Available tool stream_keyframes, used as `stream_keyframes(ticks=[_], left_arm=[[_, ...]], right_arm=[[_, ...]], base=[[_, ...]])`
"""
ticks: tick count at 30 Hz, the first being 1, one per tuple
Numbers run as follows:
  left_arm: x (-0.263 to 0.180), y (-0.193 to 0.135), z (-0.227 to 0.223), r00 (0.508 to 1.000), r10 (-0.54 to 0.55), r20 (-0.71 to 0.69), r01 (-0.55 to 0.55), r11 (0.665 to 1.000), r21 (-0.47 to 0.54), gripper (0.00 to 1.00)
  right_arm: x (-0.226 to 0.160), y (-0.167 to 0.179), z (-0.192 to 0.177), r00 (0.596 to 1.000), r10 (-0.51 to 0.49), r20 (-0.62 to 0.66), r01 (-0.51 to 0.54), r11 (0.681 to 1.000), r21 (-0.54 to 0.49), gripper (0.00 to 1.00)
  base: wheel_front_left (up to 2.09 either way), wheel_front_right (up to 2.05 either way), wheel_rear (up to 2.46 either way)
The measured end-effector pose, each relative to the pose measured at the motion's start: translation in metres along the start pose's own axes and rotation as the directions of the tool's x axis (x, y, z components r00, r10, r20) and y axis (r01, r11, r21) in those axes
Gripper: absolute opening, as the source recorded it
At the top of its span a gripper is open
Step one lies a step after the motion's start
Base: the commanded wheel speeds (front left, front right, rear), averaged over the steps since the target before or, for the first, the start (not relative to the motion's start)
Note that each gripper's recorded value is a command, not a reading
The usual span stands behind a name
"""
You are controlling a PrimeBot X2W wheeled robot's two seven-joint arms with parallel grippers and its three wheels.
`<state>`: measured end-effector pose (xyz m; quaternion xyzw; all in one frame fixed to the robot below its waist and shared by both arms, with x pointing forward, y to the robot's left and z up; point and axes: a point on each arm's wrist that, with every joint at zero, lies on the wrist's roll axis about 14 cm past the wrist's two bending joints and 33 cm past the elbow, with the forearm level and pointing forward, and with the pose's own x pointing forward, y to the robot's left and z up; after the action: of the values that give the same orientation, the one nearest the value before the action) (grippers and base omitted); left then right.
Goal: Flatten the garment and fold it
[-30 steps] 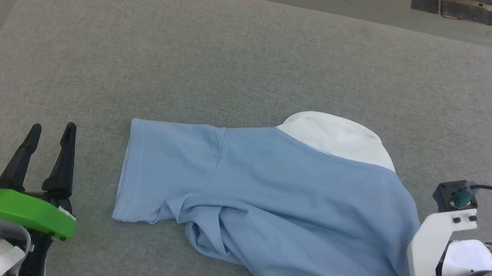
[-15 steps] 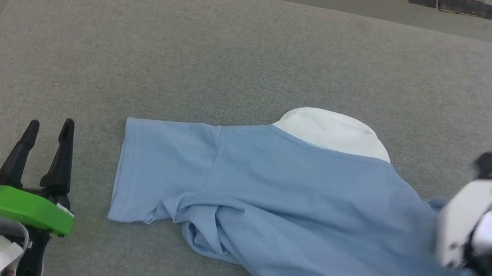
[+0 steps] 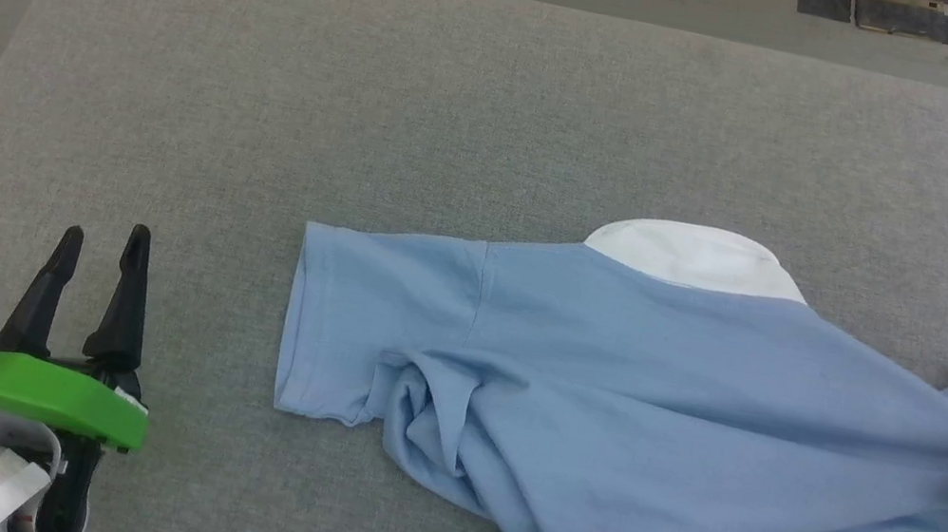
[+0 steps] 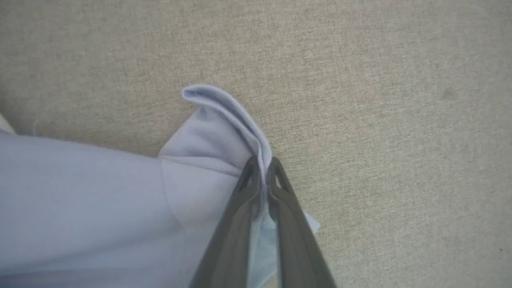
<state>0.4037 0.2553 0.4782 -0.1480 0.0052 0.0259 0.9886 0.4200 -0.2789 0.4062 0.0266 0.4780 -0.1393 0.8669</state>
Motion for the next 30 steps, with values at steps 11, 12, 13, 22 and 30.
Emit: stream_keyframes(ticks=[11,12,13,22,30], left_arm=[[-0.005,-0.007,0.012,0.999,-0.018,0.033,0.018,1.000,-0.006,1.00],[-0.006,-0.008,0.014,0.999,-0.022,0.038,0.022,1.000,-0.007,1.00],[-0.007,-0.009,0.015,0.999,-0.025,0.041,0.025,1.000,-0.005,1.00],[-0.017,-0.022,0.021,0.997,-0.050,0.052,0.050,0.999,-0.004,1.00],[0.006,-0.058,0.016,0.987,-0.154,-0.046,0.155,0.988,0.018,1.00]], right_arm=[[-0.044,0.008,0.066,0.896,0.068,0.440,-0.090,0.995,0.030,1.00],[-0.051,0.011,0.070,0.869,0.086,0.487,-0.114,0.993,0.030,1.00],[-0.056,0.013,0.072,0.850,0.097,0.518,-0.126,0.992,0.021,1.00],[-0.089,0.016,0.058,0.728,0.145,0.671,-0.194,0.981,-0.001,1.00],[-0.096,0.006,0.049,0.707,0.133,0.694,-0.203,0.979,0.019,1.00]], base=[[0.00,0.00,0.00],[0.00,0.00,0.00],[0.00,0.00,0.00],[0.00,0.00,0.00],[0.00,0.00,0.00]])
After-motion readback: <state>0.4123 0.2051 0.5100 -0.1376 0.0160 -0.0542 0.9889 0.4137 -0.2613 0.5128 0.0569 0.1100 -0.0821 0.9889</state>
